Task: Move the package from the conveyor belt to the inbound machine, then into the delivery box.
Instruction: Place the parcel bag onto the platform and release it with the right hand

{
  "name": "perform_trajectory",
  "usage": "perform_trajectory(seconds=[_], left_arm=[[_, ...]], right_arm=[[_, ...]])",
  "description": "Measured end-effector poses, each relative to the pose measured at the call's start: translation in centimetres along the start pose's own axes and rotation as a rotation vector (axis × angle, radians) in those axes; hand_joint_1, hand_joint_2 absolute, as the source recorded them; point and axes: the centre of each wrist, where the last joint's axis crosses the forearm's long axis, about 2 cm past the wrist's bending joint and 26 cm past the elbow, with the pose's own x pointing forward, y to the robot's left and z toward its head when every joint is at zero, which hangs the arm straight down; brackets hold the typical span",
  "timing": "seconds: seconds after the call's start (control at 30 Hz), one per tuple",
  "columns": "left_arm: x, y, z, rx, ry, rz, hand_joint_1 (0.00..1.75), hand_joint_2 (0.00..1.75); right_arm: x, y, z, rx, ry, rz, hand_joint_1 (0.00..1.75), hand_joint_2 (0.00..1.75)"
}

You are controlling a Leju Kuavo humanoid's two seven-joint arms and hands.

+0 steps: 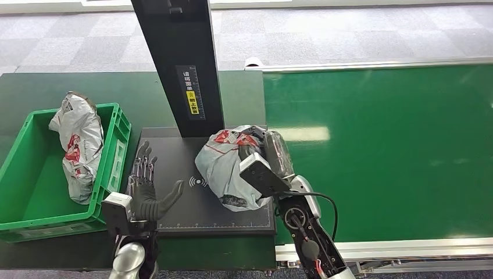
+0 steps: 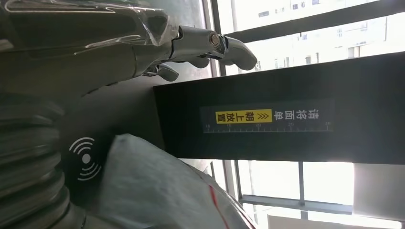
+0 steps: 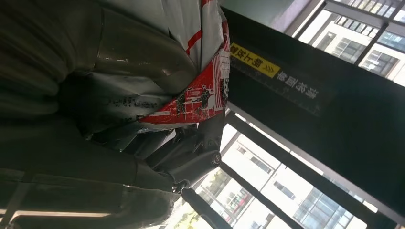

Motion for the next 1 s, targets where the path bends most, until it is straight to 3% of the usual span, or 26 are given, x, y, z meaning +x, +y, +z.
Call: perform_trajectory(seconds=[0.4,0.53,0.77,1.0], left_arm=[[0.1,-0.1,-0.6,-0.004,-0.007,0.001,0.0,1.75],[0.1,-0.1,-0.7,-0.004,-0.007,0.001,0.0,1.75],[-0.1,-0.2,-0.9,-0.019,0.007,0.007,0.0,1.75],[-0.3,-1.2,-1.2,-0.136,-0.012,-0.001,0.0,1.75]], right_arm=[[-0.5,2.6,0.5,0.092,0.04,-0.009,1.75,1.75],[-0.7,2.7,0.5,0.1,0.045,-0.006,0.04,1.75],[-1.0,3.1,0.9,0.111,0.05,-0.129,0.0,1.75],[-0.9,0.8,2.6,0.075,-0.029,-0.545,0.0,1.75]])
